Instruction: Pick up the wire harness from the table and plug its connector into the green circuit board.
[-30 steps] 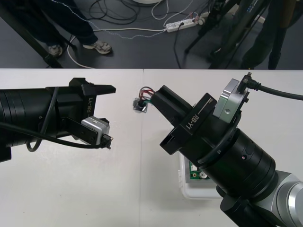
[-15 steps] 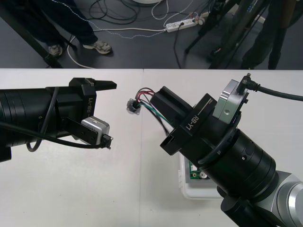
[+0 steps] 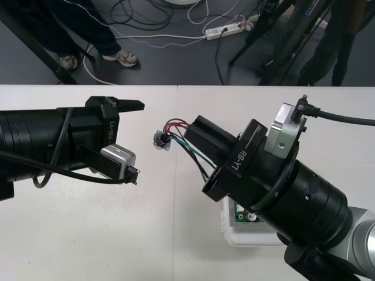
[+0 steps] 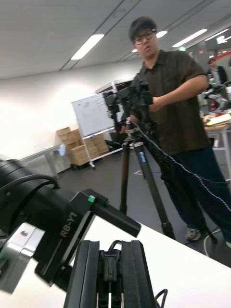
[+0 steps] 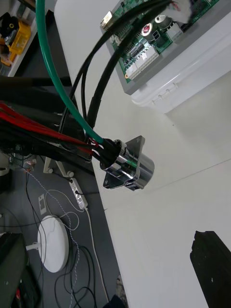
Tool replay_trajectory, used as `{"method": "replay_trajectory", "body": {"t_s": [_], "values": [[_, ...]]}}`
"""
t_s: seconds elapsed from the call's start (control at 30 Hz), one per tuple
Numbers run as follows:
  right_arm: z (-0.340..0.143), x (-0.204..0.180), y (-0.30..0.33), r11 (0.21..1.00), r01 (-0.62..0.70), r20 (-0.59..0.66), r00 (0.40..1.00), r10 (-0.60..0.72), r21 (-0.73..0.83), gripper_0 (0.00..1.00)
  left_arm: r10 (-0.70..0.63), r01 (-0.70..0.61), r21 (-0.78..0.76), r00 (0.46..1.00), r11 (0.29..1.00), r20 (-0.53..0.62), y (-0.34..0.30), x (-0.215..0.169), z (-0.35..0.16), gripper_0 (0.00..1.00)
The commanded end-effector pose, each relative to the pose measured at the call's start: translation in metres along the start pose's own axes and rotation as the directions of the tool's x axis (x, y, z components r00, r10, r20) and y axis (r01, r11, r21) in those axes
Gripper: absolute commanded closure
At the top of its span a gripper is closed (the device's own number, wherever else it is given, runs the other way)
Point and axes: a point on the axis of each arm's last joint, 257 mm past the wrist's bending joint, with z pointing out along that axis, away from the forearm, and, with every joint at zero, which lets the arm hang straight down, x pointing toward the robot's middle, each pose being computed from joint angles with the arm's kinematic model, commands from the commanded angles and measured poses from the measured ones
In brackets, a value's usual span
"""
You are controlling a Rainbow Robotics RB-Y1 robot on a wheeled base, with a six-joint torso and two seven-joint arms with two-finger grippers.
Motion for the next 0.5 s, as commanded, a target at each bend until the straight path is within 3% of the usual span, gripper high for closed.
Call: {"method": "replay_trajectory", "body": {"t_s": [0.03, 0.5], "values": [[-0.005, -0.023, -0.005, 0.997, 0.021, -0.007, 1.0, -0.021, -0.071, 1.0, 0.052, -0.052, -0.038, 0.999, 0.998, -0.011, 0.009, -0.002, -0.008, 0.0], [-0.015, -0.042, 0.008, 0.966, 0.003, -0.106, 0.994, -0.032, -0.258, 1.0, -0.056, 0.059, -0.092, 0.998, 0.994, 0.039, 0.022, -0.004, -0.027, 0.0]]}}
